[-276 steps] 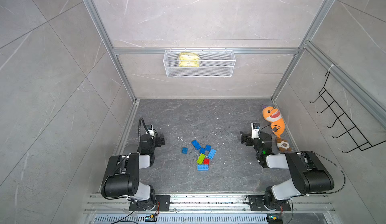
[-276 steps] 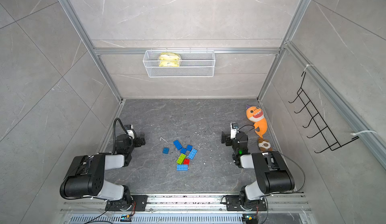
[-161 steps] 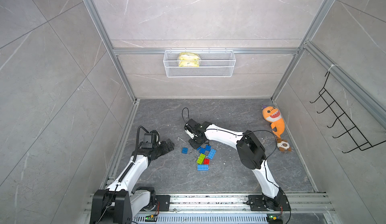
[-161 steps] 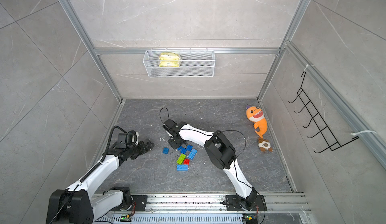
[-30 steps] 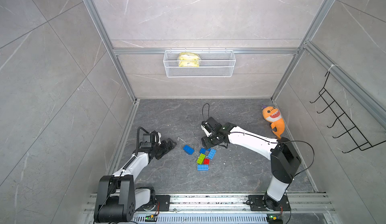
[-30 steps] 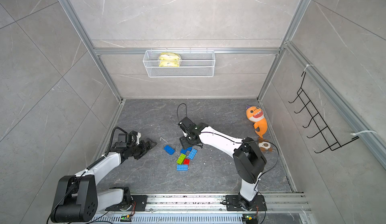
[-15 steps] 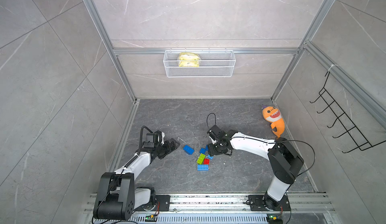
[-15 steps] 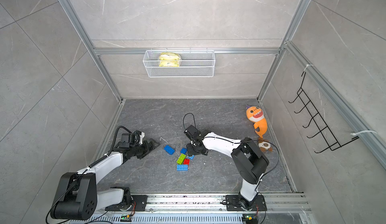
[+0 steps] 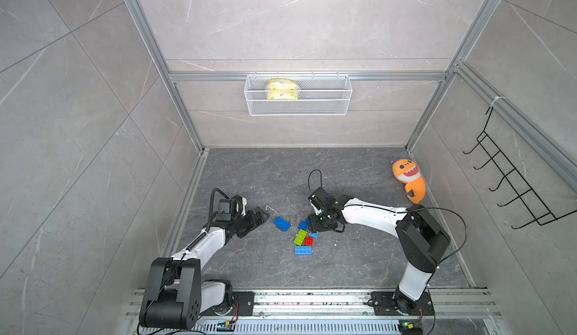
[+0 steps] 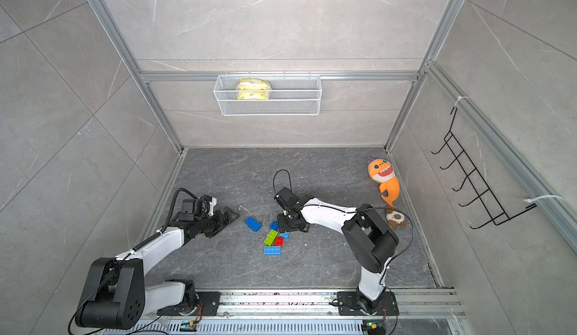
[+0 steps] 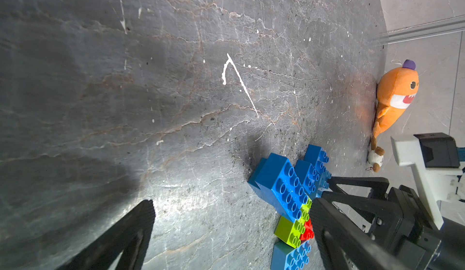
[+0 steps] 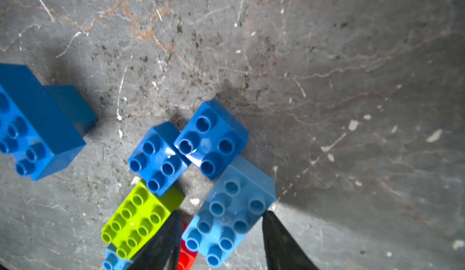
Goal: Assemble a heart with lego
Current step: Pick up the lego brick from the center of the board.
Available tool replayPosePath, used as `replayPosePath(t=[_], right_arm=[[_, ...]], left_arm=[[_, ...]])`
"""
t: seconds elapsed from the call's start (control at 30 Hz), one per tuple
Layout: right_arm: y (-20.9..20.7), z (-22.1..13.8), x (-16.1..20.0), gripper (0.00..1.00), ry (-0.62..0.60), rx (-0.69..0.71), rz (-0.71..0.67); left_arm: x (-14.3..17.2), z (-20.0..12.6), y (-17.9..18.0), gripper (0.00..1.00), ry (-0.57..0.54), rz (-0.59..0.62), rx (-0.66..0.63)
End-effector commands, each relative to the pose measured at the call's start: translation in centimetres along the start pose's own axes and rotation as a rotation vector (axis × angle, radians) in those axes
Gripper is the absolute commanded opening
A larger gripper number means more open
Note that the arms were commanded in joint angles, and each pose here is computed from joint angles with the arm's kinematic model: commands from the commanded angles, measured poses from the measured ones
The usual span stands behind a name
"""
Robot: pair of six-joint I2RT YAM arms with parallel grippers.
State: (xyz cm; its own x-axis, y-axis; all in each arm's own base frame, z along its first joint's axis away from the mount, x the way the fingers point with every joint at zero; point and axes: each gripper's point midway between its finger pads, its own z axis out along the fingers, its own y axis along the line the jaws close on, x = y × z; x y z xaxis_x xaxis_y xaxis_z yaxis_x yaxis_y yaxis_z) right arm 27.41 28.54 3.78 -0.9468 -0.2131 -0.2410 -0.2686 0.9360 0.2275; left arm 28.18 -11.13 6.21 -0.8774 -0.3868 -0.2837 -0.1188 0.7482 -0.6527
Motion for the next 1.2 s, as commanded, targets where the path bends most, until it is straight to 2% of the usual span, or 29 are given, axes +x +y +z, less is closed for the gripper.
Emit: replayPosePath(t=[0.0, 0.43, 0.57, 0.7, 0.9, 1.17], right_arm=[[-0.9, 0.6, 0.5, 0.53, 0.029, 0.087, -0.032], [-1.1, 0.8, 0.9, 0.50, 0.037, 0.187, -0.094], [-0.8, 0.5, 0.5, 0.43, 0.024, 0.181, -0.100], [-0.5, 0.3, 0.3, 0.41, 0.018, 0.182, -0.113], [-0.2, -0.4, 0.1, 0.30, -0.003, 0.176, -0.144], [0.9, -2.0, -0.2, 0.29, -0.007, 0.126, -0.294]], left_arm=[[-0.4, -0.1, -0.7, 1.00, -0.013, 0.019, 0.027], [-0.5, -0.1, -0.8, 1.00, -0.017, 0.026, 0.028], [-0.4, -0.2, -0.8, 1.00, -0.019, 0.028, 0.028], [-0.3, -0.2, -0.7, 1.00, -0.018, 0.026, 0.027], [-0.1, -0.1, -0.4, 1.00, -0.016, 0.022, 0.020], [0.1, 0.4, -0.2, 0.99, -0.002, 0.015, 0.021]])
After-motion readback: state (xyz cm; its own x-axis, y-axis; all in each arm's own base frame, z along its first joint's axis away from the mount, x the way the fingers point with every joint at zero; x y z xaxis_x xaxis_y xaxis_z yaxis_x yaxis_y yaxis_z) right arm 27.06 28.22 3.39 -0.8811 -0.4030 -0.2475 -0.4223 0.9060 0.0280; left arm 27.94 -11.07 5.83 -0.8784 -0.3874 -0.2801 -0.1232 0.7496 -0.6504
